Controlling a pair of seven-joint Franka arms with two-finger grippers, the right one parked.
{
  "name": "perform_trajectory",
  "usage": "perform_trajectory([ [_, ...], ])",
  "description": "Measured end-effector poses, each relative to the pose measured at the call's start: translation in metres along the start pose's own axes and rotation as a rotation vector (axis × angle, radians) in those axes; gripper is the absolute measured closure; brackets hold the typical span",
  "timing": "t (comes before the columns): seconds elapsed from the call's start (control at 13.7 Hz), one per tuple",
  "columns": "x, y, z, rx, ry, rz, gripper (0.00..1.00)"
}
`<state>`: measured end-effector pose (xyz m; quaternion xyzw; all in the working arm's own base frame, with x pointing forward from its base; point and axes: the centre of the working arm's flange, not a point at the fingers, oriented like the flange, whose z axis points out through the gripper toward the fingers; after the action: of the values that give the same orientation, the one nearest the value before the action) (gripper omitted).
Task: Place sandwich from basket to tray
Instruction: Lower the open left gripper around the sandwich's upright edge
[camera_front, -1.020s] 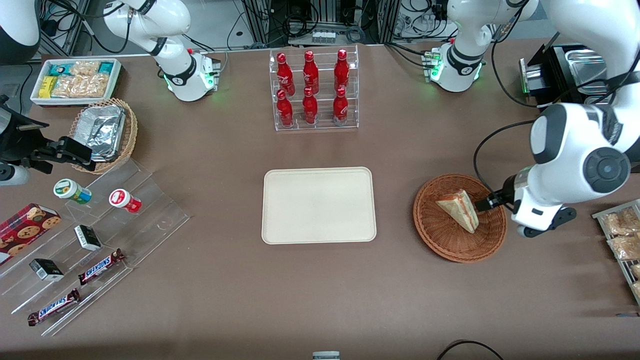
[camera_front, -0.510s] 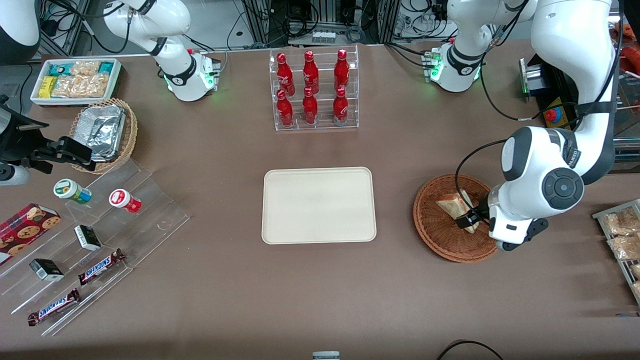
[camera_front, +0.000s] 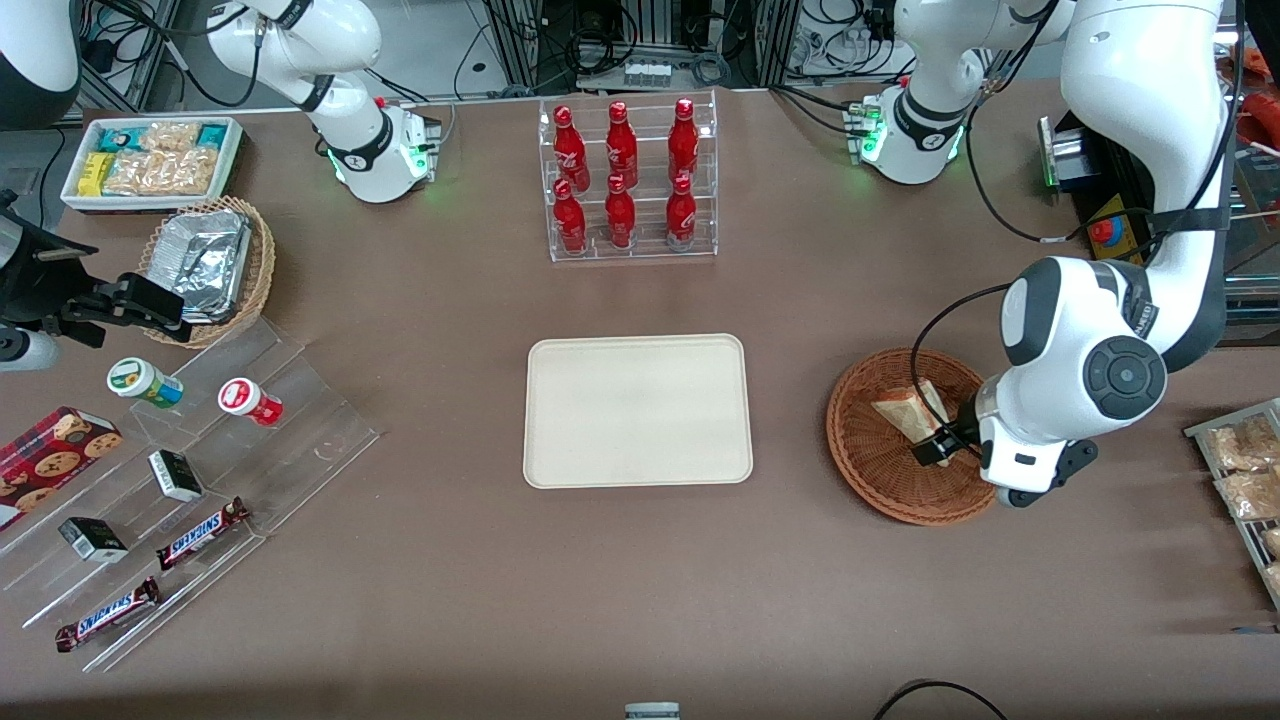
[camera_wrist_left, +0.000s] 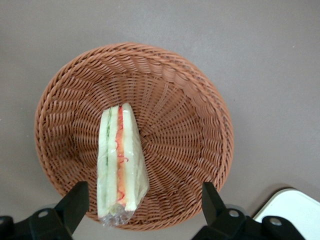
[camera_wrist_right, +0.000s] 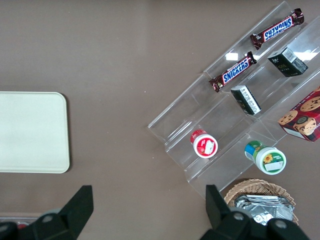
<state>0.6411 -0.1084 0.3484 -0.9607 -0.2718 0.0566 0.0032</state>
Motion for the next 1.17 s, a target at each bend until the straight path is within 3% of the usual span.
perform_trajectory([
  [0.8,-0.006,-0.002,0.042,0.079,-0.020,-0.006,0.00],
  [1.17,-0.022,-0.017,0.062,0.056,0.013,-0.008,0.00],
])
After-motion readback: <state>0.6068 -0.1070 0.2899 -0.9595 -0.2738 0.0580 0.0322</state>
